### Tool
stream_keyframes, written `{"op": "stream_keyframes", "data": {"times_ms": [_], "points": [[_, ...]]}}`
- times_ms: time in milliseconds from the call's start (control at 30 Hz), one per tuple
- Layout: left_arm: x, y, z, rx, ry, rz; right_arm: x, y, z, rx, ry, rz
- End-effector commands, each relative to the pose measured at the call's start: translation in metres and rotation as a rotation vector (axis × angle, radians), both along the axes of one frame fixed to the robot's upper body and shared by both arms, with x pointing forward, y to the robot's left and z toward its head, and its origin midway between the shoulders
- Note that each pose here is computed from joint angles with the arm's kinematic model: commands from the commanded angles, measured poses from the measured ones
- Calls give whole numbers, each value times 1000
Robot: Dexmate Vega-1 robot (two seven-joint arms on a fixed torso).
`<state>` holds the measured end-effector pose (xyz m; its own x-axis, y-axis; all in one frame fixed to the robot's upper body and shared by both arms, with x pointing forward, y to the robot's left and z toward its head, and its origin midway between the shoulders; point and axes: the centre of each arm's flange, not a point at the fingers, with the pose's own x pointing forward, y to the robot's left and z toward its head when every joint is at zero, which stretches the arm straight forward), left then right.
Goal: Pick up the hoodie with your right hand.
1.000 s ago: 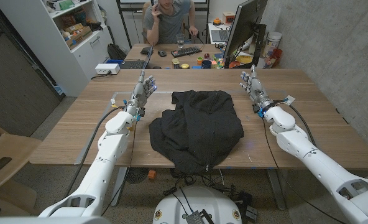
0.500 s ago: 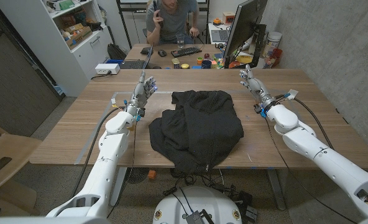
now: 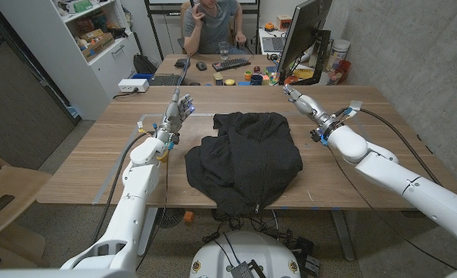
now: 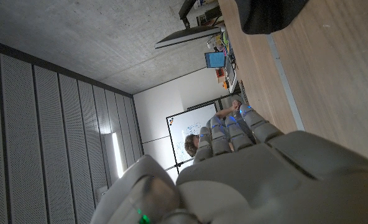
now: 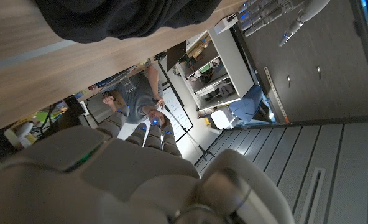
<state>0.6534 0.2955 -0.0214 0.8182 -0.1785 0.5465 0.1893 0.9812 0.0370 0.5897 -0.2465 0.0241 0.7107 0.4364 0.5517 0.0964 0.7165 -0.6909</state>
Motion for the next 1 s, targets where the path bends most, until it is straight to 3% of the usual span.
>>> {"op": "stream_keyframes", "data": {"times_ms": [33, 300, 433, 567, 700, 1000], "points": [[2, -1, 0, 10, 5, -13, -42, 40, 14, -265, -123, 28], [1, 0, 4, 29, -1, -22, -72, 69, 11, -423, -199, 42], [-1, -1, 6, 44, 0, -31, -76, 87, 0, -479, -188, 67], [-2, -3, 9, 50, -1, -35, -79, 111, -13, -608, -246, 25], [-2, -6, 12, 69, -2, -47, -79, 131, -24, -661, -243, 44], [-3, -11, 14, 80, -6, -64, -96, 153, -31, -784, -301, 5]]}}
